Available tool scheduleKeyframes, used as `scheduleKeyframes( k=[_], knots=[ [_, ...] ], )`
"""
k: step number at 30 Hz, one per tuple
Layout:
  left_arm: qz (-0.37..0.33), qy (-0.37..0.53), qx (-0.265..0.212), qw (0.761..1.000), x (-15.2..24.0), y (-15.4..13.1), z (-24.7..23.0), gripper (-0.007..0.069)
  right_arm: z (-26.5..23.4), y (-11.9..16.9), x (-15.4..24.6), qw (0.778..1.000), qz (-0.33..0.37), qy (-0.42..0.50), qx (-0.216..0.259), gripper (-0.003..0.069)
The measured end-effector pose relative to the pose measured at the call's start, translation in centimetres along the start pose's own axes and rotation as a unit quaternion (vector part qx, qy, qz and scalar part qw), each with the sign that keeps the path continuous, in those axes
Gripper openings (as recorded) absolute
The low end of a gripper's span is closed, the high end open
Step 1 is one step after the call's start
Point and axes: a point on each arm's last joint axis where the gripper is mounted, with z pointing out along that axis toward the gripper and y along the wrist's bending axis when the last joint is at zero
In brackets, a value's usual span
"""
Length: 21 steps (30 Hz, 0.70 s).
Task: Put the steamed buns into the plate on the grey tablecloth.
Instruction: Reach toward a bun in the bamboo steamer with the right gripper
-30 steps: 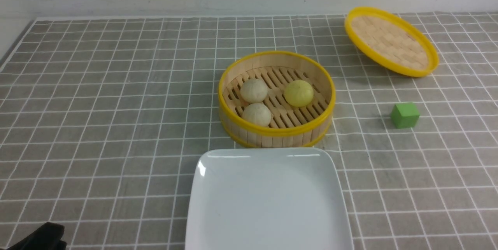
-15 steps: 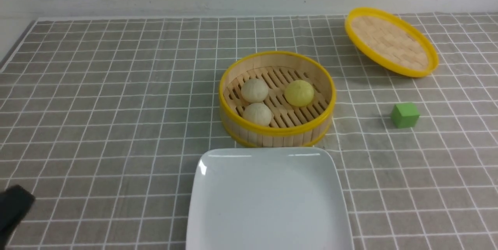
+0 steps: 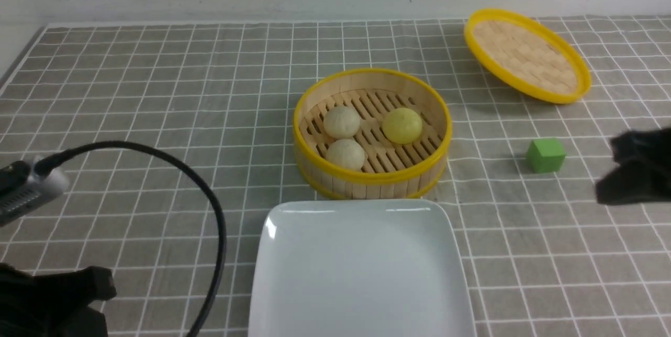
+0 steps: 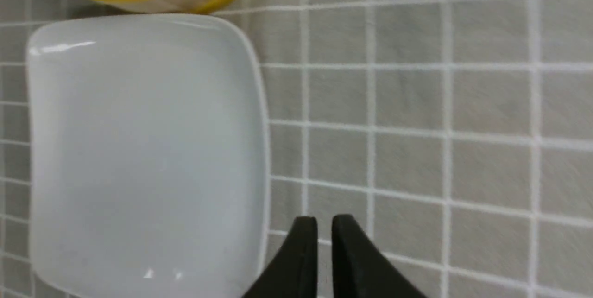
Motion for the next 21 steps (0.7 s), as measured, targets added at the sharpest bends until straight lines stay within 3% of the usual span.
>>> scheduleKeyframes(
  k=[5, 8, 10, 17, 21],
  knots=[
    [0.003, -0.001, -0.001, 1.0, -0.2, 0.0, 0.2, 0.0036, 4.8, 3.1, -5.4, 0.995, -0.082, 0.027, -0.039, 0.0274],
    [0.003, -0.002, 0.0, 1.0, -0.2, 0.0, 0.2, 0.0052, 8.5, 4.5, -8.6, 0.991, -0.127, 0.037, -0.034, 0.0369],
    [0.003, -0.003, 0.0, 1.0, -0.2, 0.0, 0.2, 0.0057, 10.1, 5.0, -10.4, 0.988, -0.147, 0.032, -0.024, 0.0394],
    [-0.001, -0.004, 0.0, 1.0, -0.3, 0.0, 0.2, 0.0074, 18.3, 4.9, -14.7, 0.98, -0.192, 0.037, 0.046, 0.0409],
    [-0.001, -0.005, 0.0, 1.0, -0.3, 0.0, 0.2, 0.0076, 22.0, 4.4, -15.2, 0.975, -0.207, 0.056, 0.062, 0.0349]
  ],
)
